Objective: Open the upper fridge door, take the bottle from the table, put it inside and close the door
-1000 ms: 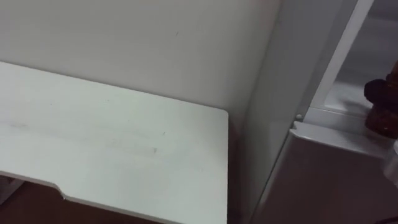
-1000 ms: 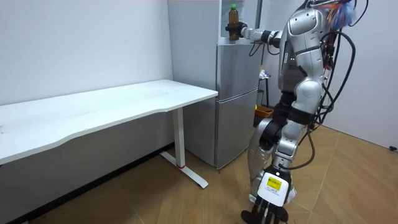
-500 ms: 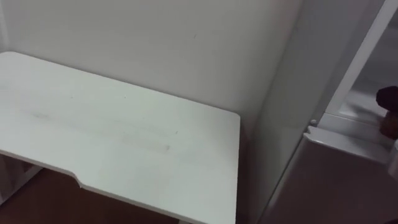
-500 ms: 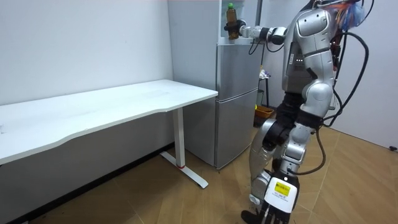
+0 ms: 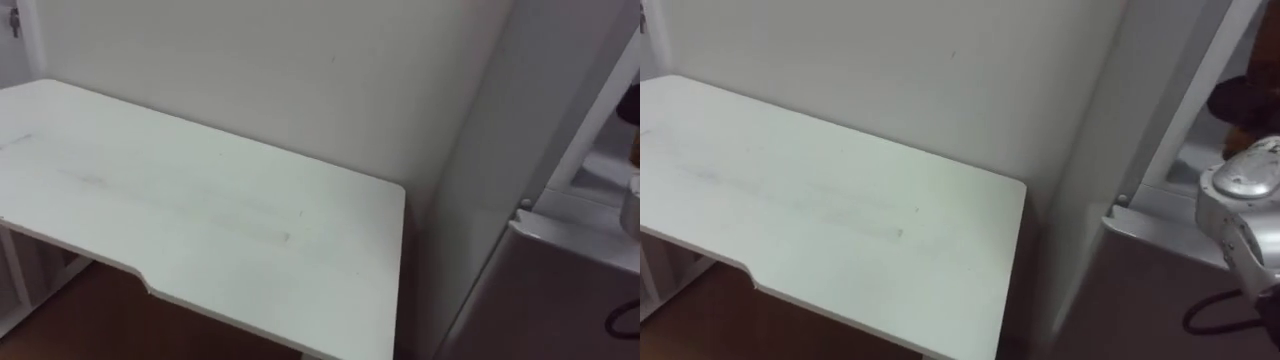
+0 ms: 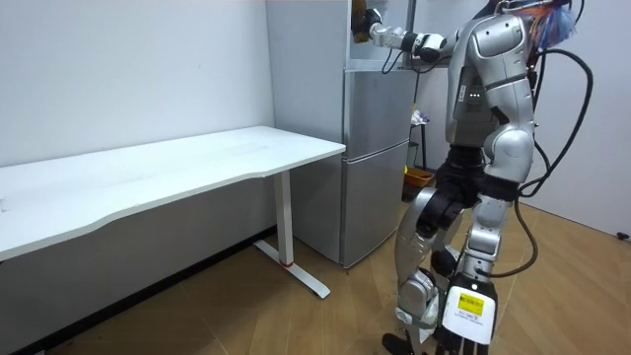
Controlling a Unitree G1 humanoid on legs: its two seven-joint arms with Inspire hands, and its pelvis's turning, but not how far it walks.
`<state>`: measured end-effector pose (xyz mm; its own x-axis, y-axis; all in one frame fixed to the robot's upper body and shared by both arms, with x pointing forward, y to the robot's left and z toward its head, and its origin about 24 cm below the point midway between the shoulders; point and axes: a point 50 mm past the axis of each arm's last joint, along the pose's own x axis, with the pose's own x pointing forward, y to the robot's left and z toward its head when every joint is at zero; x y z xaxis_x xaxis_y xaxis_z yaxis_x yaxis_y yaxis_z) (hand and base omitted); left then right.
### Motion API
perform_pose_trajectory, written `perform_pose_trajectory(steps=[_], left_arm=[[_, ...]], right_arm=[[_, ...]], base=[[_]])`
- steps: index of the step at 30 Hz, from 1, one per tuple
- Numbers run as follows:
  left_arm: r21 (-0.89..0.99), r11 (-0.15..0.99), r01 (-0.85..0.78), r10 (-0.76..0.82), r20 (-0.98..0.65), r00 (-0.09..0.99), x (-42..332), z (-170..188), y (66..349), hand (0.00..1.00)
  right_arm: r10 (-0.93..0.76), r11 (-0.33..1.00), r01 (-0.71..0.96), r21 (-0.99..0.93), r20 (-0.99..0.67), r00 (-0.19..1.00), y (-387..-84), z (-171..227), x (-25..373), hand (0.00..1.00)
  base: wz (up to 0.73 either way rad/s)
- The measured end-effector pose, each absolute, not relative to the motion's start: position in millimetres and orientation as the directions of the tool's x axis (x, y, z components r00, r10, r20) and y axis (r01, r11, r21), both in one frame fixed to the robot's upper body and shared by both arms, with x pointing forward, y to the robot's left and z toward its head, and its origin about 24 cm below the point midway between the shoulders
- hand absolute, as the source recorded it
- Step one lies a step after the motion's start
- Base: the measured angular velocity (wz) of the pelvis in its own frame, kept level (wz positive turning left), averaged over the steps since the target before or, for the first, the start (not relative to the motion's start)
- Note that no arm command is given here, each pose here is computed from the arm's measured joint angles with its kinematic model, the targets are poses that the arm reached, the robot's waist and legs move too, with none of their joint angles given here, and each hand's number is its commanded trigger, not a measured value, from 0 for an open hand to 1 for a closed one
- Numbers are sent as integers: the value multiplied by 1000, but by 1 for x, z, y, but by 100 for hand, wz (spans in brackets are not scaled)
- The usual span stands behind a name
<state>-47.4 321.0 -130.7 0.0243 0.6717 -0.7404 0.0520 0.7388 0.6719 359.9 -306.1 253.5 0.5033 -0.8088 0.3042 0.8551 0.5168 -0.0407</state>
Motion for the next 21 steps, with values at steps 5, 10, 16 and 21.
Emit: perform_pose_trajectory(steps=[5,10,16,21], left_arm=[[676,735,51,676,-736,32,-47,-130,323,0],[678,734,42,678,-735,30,-48,-129,324,0],[677,735,39,676,-736,22,-50,-129,324,0],[676,736,33,676,-737,25,-49,-129,324,0]], right_arm=[[-797,537,844,-15,319,513,-303,264,361,100],[-776,566,824,-30,319,544,-304,264,362,100],[-761,585,810,-52,311,570,-305,262,364,100],[-758,597,799,-74,274,592,-309,252,367,100]], base=[[-1],[0],[0],[5]])
